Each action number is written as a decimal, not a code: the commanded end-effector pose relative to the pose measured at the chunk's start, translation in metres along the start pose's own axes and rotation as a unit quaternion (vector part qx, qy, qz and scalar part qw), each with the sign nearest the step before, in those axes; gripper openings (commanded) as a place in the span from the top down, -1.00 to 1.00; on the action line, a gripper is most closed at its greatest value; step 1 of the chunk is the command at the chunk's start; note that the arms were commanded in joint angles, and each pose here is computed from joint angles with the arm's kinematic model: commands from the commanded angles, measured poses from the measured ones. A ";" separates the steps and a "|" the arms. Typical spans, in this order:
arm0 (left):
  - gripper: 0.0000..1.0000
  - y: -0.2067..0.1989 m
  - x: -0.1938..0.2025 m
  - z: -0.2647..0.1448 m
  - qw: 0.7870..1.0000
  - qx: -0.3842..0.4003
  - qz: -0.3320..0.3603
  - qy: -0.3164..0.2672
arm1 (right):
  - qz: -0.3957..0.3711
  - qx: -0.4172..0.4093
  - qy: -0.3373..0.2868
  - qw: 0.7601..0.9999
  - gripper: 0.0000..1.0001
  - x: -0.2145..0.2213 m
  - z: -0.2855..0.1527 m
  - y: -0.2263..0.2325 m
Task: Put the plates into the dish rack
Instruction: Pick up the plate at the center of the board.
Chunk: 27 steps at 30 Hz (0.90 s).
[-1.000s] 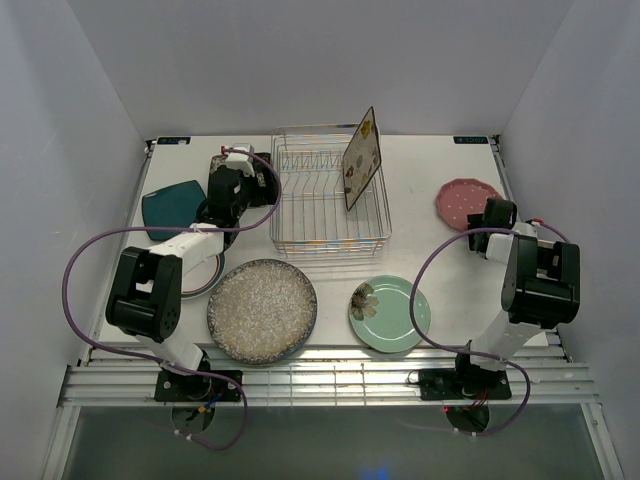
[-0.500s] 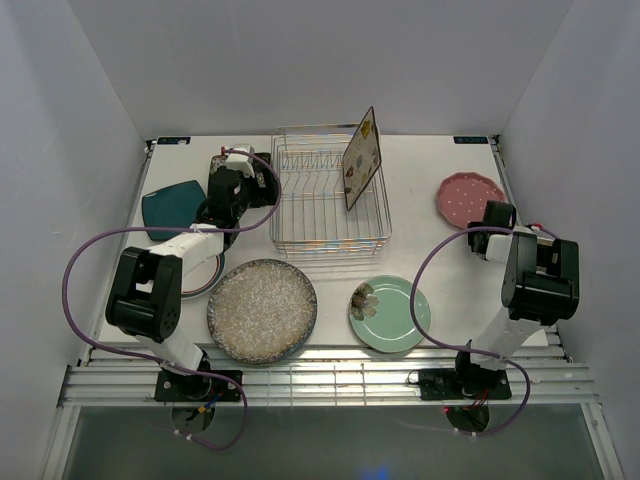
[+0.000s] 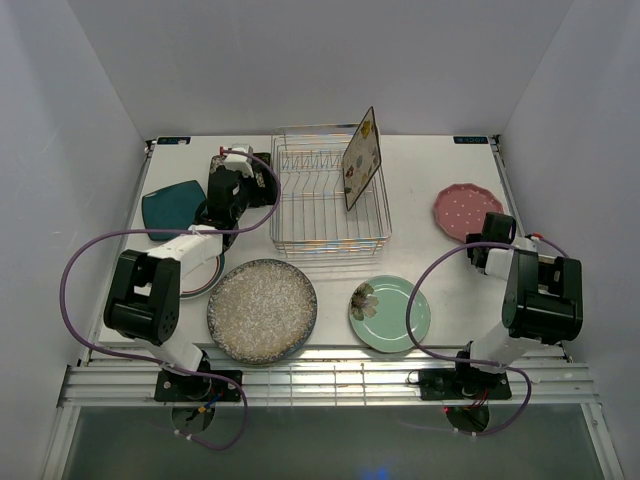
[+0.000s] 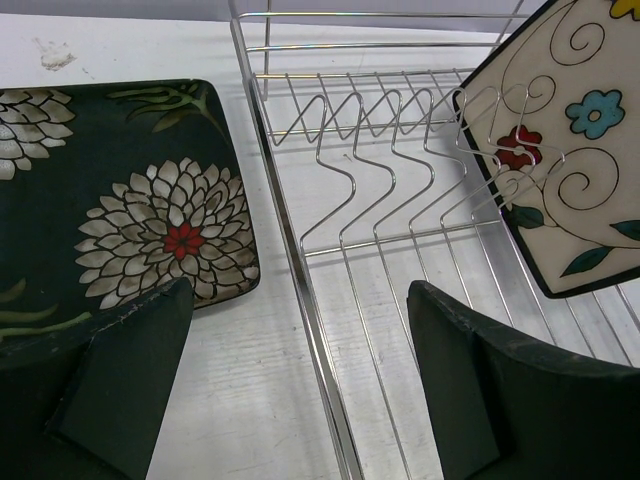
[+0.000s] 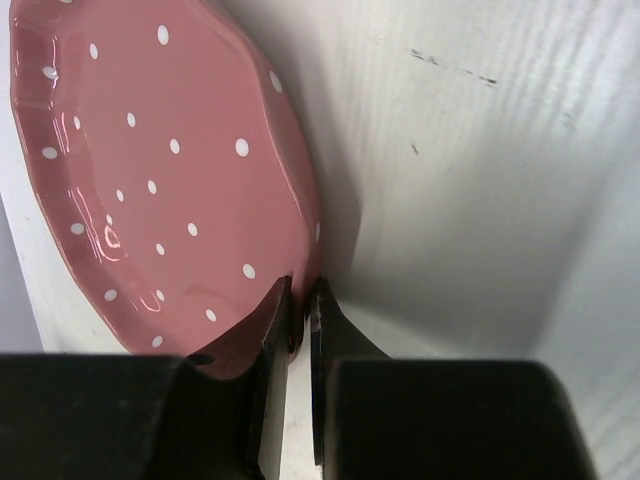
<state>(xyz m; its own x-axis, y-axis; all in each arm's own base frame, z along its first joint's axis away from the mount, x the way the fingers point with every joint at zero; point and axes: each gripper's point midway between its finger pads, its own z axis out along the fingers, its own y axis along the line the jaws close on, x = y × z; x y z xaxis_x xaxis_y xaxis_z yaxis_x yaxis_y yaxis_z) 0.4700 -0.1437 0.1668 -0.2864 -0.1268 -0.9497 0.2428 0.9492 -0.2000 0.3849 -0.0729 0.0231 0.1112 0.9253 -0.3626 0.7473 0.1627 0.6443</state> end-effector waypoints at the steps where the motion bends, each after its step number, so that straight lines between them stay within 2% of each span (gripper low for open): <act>1: -0.96 -0.006 -0.029 -0.011 0.999 0.005 0.003 -0.040 | -0.011 -0.005 -0.013 1.000 0.85 -0.007 -0.010 -0.001; 18: -0.96 -0.006 -0.030 -0.012 0.999 0.006 0.004 -0.043 | -0.097 -0.037 -0.046 0.994 0.84 -0.030 -0.051 0.017; 27: -0.96 -0.006 -0.032 -0.012 0.999 0.006 0.006 -0.045 | -0.116 -0.074 -0.073 0.988 0.84 -0.044 -0.081 0.030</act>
<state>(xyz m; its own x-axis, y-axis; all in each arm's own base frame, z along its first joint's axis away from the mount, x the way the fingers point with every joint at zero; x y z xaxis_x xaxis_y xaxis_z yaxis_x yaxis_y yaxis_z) 0.4715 -0.1441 0.1737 -0.2630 -0.1321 -0.9557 0.2480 0.9480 -0.1993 0.3216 -0.0732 0.0558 -0.0803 0.8370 -0.5413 0.7792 0.3914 0.4896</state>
